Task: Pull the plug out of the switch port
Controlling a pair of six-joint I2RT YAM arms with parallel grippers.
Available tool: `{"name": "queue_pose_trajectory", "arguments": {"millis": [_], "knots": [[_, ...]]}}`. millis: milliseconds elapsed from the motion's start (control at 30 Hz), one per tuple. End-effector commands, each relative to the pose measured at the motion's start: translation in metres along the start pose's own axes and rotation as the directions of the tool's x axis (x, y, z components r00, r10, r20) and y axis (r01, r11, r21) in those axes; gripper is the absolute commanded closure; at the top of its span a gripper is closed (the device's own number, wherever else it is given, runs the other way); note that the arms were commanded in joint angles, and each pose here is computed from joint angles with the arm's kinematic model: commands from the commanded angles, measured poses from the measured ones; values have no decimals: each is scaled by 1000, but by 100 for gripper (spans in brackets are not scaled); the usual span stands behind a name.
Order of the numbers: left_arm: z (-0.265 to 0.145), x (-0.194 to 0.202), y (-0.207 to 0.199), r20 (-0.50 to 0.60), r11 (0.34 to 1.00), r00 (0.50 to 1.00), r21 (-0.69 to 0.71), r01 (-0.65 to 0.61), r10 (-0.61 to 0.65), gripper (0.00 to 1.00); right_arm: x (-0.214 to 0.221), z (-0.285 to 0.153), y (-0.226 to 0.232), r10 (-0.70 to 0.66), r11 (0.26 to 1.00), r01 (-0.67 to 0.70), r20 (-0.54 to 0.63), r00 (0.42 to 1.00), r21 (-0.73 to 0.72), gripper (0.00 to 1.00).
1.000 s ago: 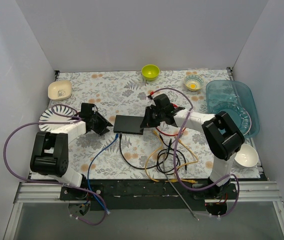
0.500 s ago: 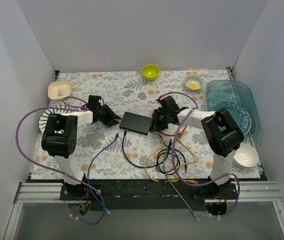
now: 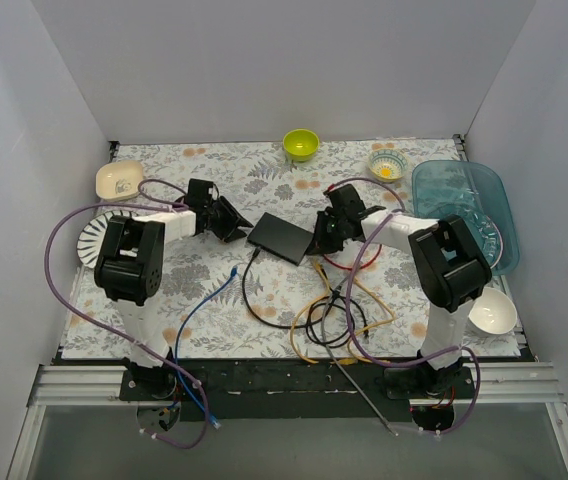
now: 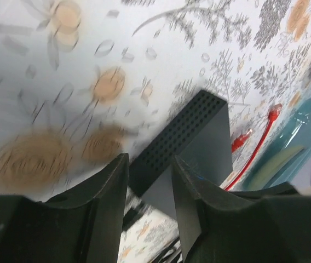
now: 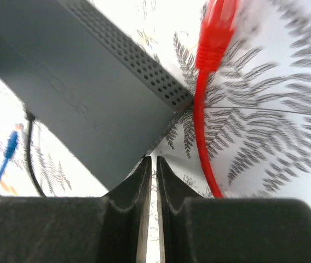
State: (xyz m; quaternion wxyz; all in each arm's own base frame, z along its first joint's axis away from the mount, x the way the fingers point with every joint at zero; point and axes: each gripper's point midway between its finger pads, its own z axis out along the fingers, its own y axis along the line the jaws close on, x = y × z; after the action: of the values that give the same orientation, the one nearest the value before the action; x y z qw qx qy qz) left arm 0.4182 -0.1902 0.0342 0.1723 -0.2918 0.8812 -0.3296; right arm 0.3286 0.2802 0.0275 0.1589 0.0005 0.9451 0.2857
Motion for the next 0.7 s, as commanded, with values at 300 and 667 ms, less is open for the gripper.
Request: {"name": "queue_pose_trajectory", "arguments": {"millis": [300,667], "knots": [[-82,30,-46,-56,937,995,343,-61,85,61,-76,-39,125,-36,886,104,156,987,-451,82],[-59,59,-7,-168,947,983,321,-17,75,63,-65,31,103,18,899,-22,-11,1000,-437,84]]}}
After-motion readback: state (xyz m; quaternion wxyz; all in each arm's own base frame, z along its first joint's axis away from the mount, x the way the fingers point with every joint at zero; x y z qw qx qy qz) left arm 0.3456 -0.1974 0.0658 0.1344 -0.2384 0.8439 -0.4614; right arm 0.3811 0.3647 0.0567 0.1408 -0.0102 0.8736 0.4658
